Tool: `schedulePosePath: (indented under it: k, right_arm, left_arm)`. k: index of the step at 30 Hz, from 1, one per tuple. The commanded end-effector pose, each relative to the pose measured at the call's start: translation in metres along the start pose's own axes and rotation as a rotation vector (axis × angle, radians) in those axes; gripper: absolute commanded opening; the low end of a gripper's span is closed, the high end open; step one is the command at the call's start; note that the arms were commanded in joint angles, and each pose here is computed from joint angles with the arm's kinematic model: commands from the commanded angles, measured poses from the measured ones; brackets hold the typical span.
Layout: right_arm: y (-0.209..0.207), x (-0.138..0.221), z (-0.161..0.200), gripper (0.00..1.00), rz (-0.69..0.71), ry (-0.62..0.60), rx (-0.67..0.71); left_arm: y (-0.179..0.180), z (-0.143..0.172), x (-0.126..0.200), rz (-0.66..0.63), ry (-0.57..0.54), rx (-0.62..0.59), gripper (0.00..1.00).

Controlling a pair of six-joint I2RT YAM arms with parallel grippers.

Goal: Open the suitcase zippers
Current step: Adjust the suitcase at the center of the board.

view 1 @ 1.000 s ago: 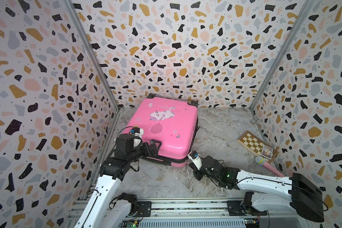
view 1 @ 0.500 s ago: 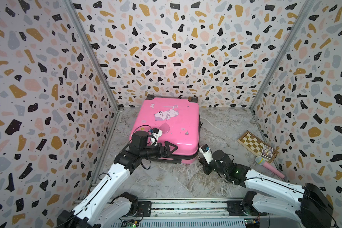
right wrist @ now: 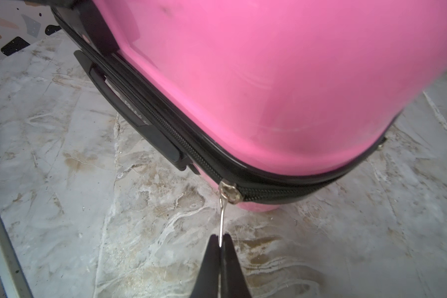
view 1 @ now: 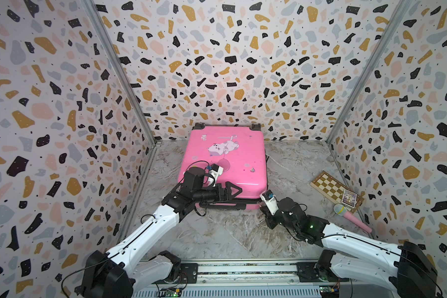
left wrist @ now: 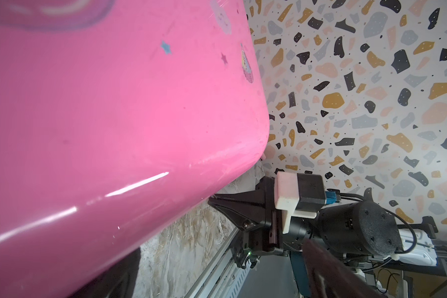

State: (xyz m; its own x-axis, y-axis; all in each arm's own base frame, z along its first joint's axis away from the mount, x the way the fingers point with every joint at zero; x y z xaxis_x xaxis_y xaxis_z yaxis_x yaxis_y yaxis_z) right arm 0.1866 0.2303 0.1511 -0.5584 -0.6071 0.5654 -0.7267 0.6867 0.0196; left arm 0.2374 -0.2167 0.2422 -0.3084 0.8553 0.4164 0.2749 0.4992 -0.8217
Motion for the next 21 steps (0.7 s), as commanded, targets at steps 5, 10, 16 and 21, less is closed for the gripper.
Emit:
schedulePosePath:
  k: [5, 10, 16, 21]
  right_arm:
    - [0.033, -0.01, 0.006, 0.0, -0.117, 0.064, 0.011]
    - [0.028, -0.007, 0.012, 0.0, -0.09, 0.071, -0.018]
    - [0.029, -0.008, 0.013, 0.0, -0.097, 0.067, -0.022]
    - [0.03, -0.009, 0.012, 0.0, -0.104, 0.066, -0.021]
  left_arm:
    - [-0.001, -0.021, 0.001, -0.041, -0.135, -0.071, 1.0]
    - [-0.018, -0.022, 0.056, -0.169, -0.299, -0.151, 0.99]
    - [-0.004, -0.043, 0.116, -0.516, -0.453, -0.21, 0.99]
    - [0.036, -0.083, 0.16, -0.659, -0.588, -0.075, 0.99]
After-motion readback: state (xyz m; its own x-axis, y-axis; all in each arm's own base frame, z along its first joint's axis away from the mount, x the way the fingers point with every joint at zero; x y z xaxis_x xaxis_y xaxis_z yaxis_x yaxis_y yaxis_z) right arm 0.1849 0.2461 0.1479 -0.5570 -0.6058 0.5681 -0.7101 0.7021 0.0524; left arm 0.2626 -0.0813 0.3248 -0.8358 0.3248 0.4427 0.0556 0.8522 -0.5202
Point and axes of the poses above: each gripper's point midway between its finger pads, its own x axis back along the fingers, its own y axis along the line the jaws close on, z = x × y, the point moved 4 cm from there along x, back along the fingers, and after that the axes turned 3 degrees about x, right-handed, at the moved point
